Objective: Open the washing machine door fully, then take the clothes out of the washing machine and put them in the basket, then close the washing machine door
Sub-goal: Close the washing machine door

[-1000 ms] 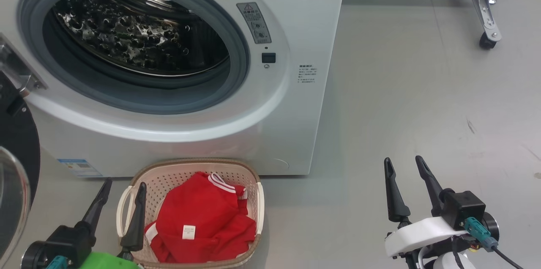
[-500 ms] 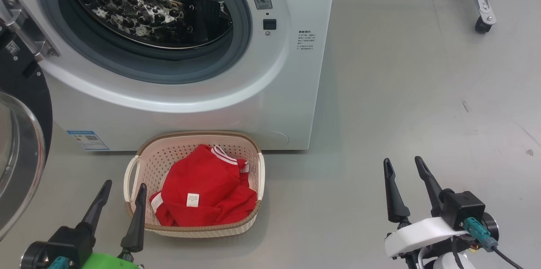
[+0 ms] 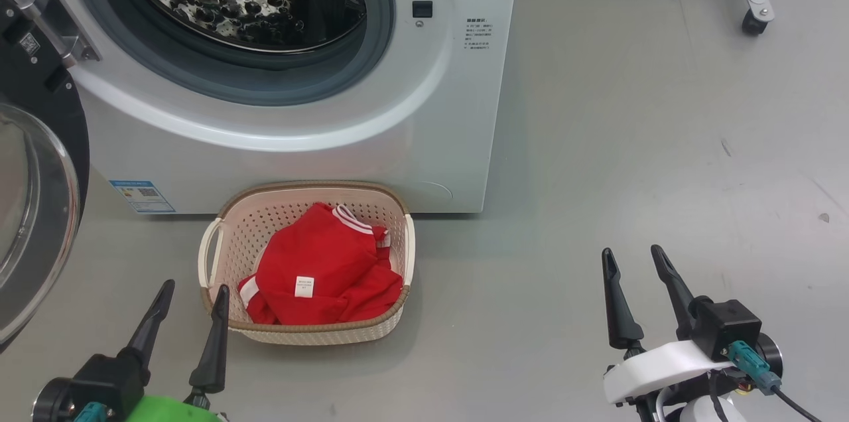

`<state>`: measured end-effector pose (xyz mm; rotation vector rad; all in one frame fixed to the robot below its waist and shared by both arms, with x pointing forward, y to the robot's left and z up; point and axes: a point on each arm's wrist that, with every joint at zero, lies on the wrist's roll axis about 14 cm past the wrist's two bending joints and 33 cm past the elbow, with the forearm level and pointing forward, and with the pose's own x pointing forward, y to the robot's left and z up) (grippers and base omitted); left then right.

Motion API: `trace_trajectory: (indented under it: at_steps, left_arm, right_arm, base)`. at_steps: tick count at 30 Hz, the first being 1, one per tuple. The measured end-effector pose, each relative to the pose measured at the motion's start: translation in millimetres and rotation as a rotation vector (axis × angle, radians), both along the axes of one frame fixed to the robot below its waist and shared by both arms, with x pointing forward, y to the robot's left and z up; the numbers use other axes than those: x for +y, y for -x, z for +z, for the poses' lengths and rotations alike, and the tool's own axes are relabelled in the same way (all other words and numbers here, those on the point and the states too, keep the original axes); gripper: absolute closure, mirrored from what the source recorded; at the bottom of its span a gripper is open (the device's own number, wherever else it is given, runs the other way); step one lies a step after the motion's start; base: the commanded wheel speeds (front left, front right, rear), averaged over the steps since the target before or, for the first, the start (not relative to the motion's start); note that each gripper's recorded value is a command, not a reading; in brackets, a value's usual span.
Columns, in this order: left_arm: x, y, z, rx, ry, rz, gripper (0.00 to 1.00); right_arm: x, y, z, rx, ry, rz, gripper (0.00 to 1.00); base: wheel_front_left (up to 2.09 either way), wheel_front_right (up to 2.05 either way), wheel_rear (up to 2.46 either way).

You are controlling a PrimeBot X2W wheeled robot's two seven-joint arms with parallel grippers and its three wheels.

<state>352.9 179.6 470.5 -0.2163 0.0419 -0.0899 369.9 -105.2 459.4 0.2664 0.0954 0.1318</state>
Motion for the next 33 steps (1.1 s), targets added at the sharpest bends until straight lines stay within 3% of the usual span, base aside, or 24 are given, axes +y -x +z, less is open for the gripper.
trace_trajectory:
  at_steps: [33]
  left_arm:
    - [-1.8,-1.1,8.6,-0.028,-0.008,-0.005,0.0]
  right_arm:
    - [0.9,-0.1,0.8,-0.002,0.0,0.002,0.0]
  base:
    - [-0.39,0.39,0.0]
